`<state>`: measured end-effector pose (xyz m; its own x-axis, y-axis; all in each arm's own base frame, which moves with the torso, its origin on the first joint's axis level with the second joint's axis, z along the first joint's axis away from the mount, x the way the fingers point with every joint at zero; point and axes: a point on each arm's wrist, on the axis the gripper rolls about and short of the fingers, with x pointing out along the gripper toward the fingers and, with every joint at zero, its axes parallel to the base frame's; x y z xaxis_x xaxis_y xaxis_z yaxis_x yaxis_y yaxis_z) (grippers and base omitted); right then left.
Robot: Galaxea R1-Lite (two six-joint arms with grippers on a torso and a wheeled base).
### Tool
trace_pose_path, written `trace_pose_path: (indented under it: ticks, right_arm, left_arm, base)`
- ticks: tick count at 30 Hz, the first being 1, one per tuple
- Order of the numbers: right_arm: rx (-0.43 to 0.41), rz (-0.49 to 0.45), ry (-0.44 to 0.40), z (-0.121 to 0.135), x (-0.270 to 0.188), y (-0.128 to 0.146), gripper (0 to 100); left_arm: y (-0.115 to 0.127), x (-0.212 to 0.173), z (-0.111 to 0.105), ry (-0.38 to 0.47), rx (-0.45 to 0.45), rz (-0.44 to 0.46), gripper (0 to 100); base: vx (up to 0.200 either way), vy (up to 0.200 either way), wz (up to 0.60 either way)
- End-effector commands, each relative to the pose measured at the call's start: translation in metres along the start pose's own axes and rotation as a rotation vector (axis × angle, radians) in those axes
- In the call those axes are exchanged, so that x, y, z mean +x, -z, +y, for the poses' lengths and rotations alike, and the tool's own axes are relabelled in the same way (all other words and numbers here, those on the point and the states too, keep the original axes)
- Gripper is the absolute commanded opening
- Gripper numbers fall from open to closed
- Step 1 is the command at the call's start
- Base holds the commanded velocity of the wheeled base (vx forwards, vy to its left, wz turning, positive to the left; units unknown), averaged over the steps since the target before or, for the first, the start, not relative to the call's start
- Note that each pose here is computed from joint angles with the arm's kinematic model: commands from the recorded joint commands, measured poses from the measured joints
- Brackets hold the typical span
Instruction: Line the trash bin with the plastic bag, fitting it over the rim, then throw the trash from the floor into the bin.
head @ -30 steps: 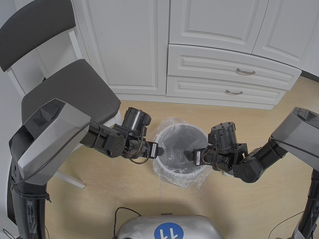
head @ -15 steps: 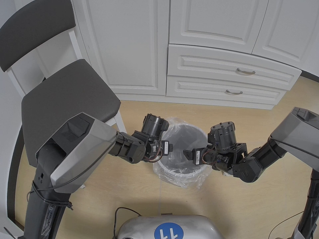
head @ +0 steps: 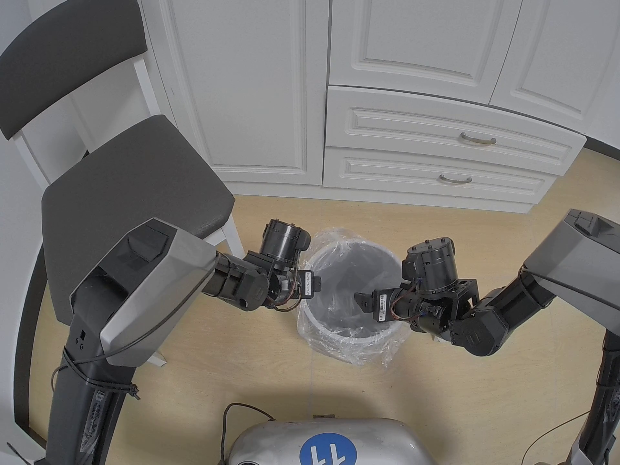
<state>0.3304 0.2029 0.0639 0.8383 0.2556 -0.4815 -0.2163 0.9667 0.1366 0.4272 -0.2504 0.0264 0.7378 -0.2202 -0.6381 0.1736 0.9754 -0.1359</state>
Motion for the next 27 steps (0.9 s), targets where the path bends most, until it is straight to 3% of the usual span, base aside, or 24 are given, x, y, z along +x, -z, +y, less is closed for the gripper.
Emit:
trace_pose_path:
  ticks: [1,5,9,19,27]
  right_arm:
    - [0.001,-0.01,0.004,0.0,0.0,-0.001,100]
    - [0.001,-0.016,0.005,0.0,0.0,-0.001,100]
    - [0.002,-0.019,0.004,0.0,-0.001,-0.002,100]
    - [0.002,-0.025,0.004,0.0,-0.002,-0.004,100]
    - [0.005,-0.029,0.002,0.0,-0.003,-0.005,100]
  left_arm:
    - [-0.01,-0.013,0.005,0.005,-0.01,-0.015,100]
    - [-0.013,-0.022,0.007,0.004,-0.007,-0.016,100]
    - [-0.018,-0.024,0.025,-0.013,0.028,-0.008,100]
    - [-0.023,-0.027,0.036,-0.031,0.021,-0.012,100]
    - [-0.024,-0.027,0.025,0.044,-0.002,-0.018,100]
  base:
    - [0.0,0.0,0.0]
    - [0.0,0.0,0.0]
    - [0.0,0.0,0.0]
    - [0.0,0.0,0.0]
    - [0.0,0.0,0.0]
